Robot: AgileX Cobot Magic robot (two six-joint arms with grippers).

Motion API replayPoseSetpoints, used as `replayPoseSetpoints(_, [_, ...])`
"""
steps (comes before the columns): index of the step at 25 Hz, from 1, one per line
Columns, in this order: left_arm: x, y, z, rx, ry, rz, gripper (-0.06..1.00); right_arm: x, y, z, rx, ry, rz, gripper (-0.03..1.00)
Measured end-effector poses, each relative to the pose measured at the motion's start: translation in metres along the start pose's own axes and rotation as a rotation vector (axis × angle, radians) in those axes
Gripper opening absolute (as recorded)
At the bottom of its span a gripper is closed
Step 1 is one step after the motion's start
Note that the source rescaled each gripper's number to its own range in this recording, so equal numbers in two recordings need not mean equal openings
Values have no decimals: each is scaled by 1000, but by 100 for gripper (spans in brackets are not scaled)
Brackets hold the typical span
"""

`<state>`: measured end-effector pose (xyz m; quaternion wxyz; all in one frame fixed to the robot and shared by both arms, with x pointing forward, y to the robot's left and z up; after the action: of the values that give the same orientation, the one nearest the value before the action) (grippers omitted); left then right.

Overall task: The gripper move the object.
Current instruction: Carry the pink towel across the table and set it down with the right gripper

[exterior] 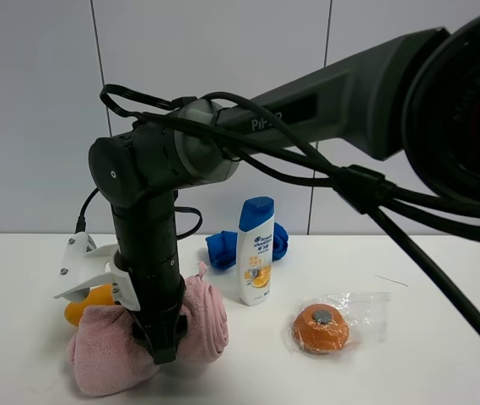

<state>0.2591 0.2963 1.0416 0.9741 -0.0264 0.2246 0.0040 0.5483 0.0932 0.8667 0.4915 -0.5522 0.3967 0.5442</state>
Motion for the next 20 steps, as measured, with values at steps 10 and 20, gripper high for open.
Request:
replayPoseSetpoints(10, [0, 0, 0, 0, 0, 0, 100, 1, 2, -4, 81, 38, 18, 15])
replayPoseSetpoints(20, [0, 0, 0, 0, 0, 0, 100, -23, -6, -3, 182, 12, -60, 64])
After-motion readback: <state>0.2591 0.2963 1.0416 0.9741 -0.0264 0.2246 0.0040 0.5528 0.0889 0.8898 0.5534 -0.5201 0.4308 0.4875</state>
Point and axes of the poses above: a point on each arm's last joint axis where the gripper is mounted, x pointing out along that axis toward the gripper, y along the wrist's bending axis when the last joint is at zero, z = x × y, the point moved 3 cm from there along x, pointing out along that axis toward the gripper, and after that the axes turned 1 degree about -x, right-handed, at the moved point
